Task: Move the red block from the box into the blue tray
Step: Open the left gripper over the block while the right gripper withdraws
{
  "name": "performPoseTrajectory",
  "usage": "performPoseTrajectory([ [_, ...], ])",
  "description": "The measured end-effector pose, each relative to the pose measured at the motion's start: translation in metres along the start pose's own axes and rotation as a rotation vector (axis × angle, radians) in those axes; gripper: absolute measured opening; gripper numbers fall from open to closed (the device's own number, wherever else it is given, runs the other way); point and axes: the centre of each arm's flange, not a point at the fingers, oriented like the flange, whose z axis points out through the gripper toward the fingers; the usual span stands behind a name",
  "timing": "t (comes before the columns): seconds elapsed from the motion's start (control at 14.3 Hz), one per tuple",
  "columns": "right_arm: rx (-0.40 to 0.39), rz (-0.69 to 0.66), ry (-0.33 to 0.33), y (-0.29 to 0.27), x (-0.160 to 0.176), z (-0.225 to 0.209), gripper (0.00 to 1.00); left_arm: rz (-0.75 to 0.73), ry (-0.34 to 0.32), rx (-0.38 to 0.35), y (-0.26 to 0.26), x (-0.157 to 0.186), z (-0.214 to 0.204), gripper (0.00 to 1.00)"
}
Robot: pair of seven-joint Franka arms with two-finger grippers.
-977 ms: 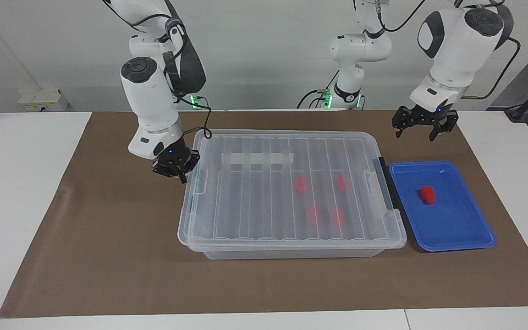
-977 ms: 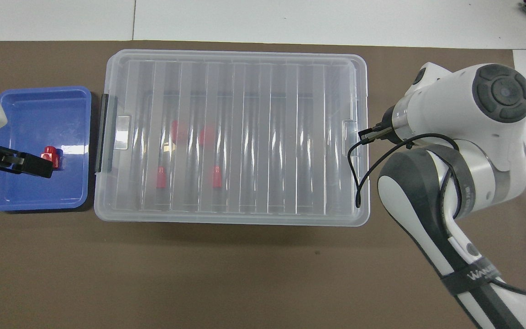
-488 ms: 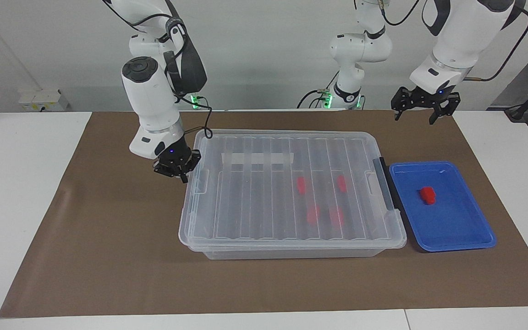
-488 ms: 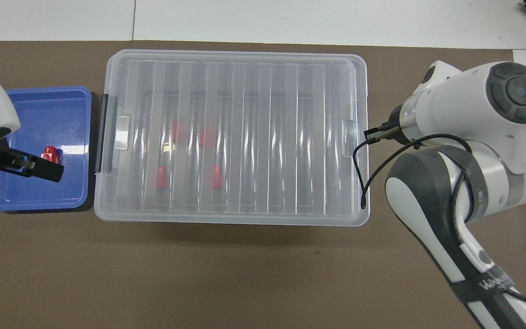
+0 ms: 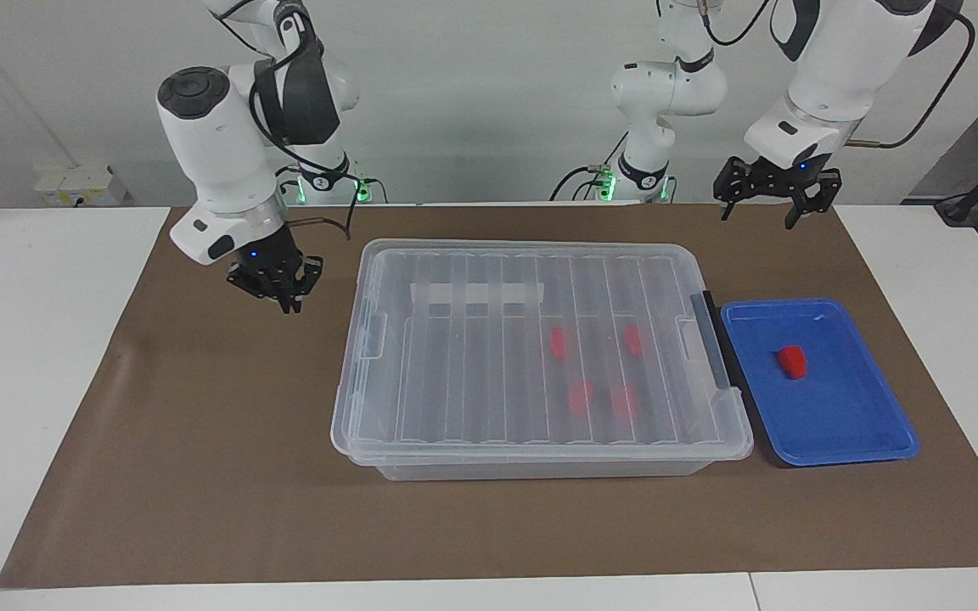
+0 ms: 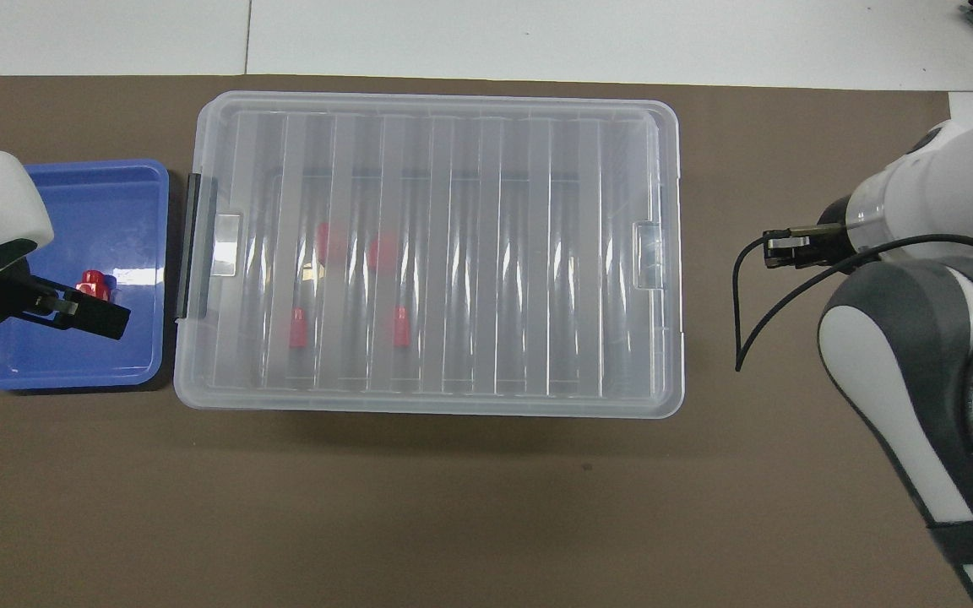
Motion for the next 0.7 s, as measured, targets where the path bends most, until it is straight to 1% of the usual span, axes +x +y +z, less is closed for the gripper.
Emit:
performPoseTrajectory([
  [0.14,-0.003,0.044,0.008,0.015,-0.003,-0.014,0.63,0.006,0.0,-0.001,0.003,0.001,0.0,1.0],
  [0.35,-0.007,0.094,0.017,0.036,-0.012,-0.053,0.94,0.014,0.001,-0.001,0.007,0.001,0.0,1.0],
  [0.42,-0.008,0.103,0.017,0.041,-0.015,-0.065,1.0,0.012,0.001,-0.001,0.006,0.001,-0.001,1.0],
  [0.7,-0.011,0.125,-0.008,0.053,-0.023,-0.104,1.0,0.002,0.002,-0.002,0.0,-0.001,-0.001,1.0],
])
